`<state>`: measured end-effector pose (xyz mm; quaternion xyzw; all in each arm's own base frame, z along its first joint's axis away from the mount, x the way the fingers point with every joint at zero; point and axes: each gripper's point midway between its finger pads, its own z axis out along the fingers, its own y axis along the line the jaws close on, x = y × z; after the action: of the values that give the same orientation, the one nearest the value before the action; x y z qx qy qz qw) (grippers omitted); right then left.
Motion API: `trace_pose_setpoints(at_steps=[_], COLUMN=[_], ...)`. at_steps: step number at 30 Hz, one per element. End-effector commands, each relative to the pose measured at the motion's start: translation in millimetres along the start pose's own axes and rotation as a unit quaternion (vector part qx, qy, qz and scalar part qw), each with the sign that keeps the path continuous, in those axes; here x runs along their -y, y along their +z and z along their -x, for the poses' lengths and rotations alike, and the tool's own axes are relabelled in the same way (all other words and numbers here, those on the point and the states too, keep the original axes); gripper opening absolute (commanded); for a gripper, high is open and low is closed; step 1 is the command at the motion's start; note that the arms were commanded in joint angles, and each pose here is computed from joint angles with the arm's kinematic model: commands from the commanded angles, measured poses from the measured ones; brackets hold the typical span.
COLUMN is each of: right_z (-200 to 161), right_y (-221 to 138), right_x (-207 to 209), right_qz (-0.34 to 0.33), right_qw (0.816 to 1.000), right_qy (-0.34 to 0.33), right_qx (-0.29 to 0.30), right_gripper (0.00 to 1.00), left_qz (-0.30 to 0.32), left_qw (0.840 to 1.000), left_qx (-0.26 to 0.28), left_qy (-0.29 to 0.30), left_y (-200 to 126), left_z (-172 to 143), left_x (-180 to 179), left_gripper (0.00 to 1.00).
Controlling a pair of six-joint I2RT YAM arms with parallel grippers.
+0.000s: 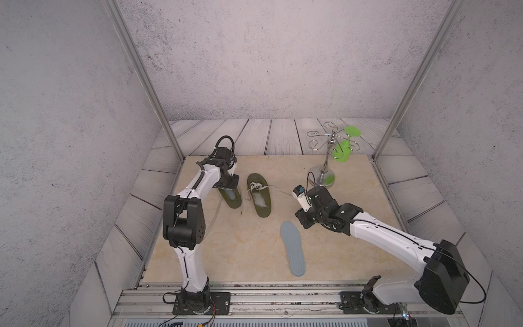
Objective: Insert the insole into the shoe
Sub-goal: Adjust the shoe at the center of the board.
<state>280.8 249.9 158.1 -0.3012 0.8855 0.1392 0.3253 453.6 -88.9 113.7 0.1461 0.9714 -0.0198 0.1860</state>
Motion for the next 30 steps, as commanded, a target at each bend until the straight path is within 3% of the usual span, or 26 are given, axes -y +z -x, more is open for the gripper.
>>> trace_pose_setpoints(at_steps=[1, 6, 10, 20, 30], right_z=[-0.3, -4.4, -6.4, -11.2, -9.3], right_y=[-12.1, -10.9, -7.5, -5.2, -6.3], right_x=[5.6, 6.3, 5.9, 6.7, 6.9], right_qz=[-0.013, -0.014, -0.012, -0.013, -0.012], right_qw=[1.0, 1.0, 1.0, 1.0, 1.0], right_qy=[0.002, 0.001, 0.003, 0.001, 0.002], right_qx=[0.009, 0.008, 0.004, 0.0, 0.004], right_gripper=[0.26, 0.26, 0.26, 0.26, 0.26], left_qz=[0.023, 0.063, 0.078, 0.062, 0.062], left_qw=[0.999, 0.995, 0.994, 0.99, 0.988], left_qx=[-0.046, -0.076, -0.073, -0.103, -0.121], left_qy=[0.008, 0.019, 0.029, 0.075, 0.076], left_y=[15.3, 24.7, 33.8, 53.2, 43.2], left_z=[-12.8, -19.5, -15.8, -12.8, -26.8], left_x=[-7.4, -19.6, -22.3, -8.5, -7.7], left_gripper=[0.03, 0.02, 0.07, 0.12, 0.12])
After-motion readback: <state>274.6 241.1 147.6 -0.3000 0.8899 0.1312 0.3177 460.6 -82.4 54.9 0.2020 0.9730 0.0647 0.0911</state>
